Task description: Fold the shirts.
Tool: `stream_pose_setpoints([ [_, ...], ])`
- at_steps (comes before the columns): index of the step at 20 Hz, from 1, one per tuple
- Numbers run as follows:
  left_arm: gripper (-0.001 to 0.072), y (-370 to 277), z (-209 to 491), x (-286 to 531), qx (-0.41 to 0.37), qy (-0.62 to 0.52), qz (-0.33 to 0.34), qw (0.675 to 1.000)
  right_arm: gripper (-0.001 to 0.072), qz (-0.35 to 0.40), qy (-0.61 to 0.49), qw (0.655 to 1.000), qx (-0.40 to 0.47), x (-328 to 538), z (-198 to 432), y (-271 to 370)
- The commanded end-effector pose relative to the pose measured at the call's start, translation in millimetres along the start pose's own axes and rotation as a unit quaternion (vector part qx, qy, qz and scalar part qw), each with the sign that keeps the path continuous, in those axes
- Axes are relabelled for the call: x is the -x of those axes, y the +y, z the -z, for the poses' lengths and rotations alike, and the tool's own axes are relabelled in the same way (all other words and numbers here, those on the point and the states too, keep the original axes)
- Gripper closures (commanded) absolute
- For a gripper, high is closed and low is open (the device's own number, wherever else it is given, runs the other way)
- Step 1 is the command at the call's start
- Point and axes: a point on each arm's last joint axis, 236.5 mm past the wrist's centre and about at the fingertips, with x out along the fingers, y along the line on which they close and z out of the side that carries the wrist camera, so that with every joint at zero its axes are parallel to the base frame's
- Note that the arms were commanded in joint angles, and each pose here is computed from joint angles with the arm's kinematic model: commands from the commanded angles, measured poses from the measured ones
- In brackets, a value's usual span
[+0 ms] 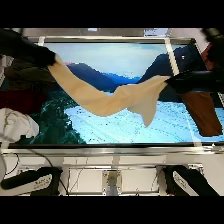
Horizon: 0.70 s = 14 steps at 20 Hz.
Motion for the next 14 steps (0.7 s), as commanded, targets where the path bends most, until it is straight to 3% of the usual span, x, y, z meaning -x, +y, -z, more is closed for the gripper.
stream_pose_setpoints([
  [1, 0.0696, -3, -41, 120, -0.009, -0.188, -0.05, 0.981, 0.0683, 0.099, -0.136, 0.985, 0.045, 108, -41, 10],
  [4, 0.0697, 11, -49, 162, -0.002, -0.246, -0.096, 0.965, 0.0684, 0.156, -0.206, 0.964, 0.056, 146, -67, 0],
  [6, 0.0697, 41, -30, 124, 0.009, -0.174, -0.143, 0.974, 0.0684, 0.171, -0.194, 0.965, 0.051, 129, -74, -20],
  [8, 0.0697, 62, 8, 48, 0.019, -0.046, -0.154, 0.987, 0.0684, 0.164, -0.136, 0.977, 0.031, 77, -66, -46],
  [10, 0.0697, 62, 55, -48, 0.024, 0.083, -0.119, 0.989, 0.0684, 0.145, -0.045, 0.988, -0.004, 3, -37, -78],
  [14, 0.0696, 53, 151, -210, 0.049, 0.257, -0.058, 0.963, 0.0684, 0.088, 0.162, 0.977, -0.102, -151, 85, -122],
])
